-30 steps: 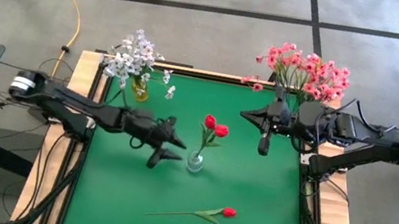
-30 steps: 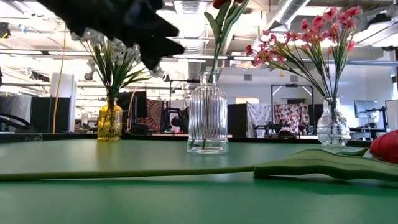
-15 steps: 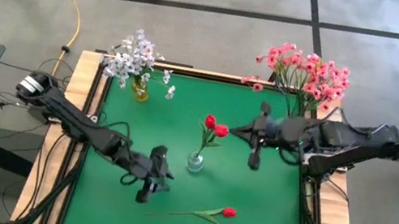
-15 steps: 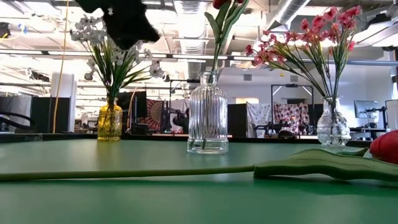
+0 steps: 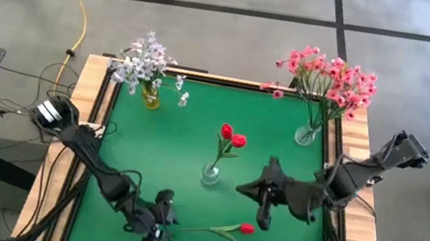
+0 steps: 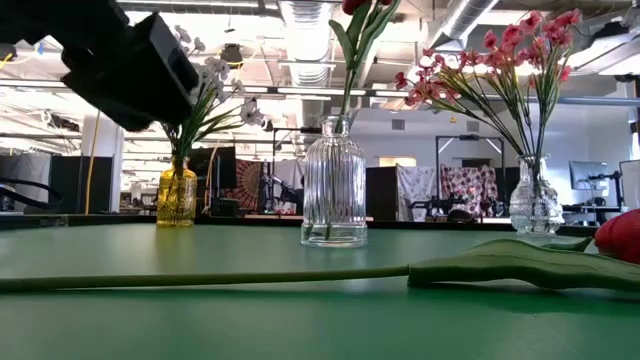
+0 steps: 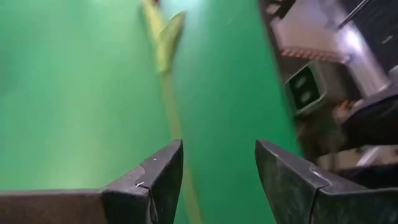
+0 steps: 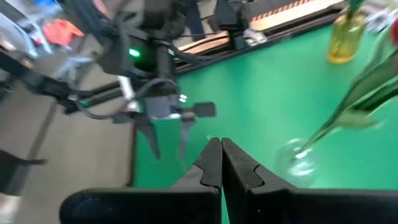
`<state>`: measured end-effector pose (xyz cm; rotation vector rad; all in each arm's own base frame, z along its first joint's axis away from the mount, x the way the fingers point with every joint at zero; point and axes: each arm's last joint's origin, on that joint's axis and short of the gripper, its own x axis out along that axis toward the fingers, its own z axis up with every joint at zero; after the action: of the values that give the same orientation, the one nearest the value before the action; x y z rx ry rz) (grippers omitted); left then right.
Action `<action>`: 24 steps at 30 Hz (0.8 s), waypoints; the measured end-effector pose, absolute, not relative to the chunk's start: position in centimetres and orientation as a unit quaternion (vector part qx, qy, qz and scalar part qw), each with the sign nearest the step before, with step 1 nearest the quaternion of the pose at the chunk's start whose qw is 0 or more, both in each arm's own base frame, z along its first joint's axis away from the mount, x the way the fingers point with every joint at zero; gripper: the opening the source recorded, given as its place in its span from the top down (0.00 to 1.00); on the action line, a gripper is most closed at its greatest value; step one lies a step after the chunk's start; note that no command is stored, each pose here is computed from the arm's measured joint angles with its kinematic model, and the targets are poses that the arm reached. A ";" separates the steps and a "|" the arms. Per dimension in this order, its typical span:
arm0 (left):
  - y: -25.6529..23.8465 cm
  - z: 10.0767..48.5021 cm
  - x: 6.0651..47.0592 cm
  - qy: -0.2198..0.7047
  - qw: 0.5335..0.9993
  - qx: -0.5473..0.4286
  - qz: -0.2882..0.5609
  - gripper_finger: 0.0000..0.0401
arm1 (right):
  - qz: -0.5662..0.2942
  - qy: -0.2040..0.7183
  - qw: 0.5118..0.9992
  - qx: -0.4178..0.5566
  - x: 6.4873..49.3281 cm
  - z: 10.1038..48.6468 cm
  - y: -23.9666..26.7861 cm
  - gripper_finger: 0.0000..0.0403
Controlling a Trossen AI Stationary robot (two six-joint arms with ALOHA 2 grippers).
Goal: Sort flowers into vase by color
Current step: Put the red flower into the bottom transparent vase
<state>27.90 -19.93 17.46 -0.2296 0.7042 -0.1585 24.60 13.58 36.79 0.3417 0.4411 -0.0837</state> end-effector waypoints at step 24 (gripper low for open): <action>-20.5 12.8 38.9 0.402 0.911 -0.091 0.005 0.53 | 0.047 0.259 0.948 0.179 18.6 34.5 23.3 0.93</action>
<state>38.85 -20.54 12.77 -0.1886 0.8288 0.0104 18.57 23.27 34.45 0.3644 0.5272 0.0960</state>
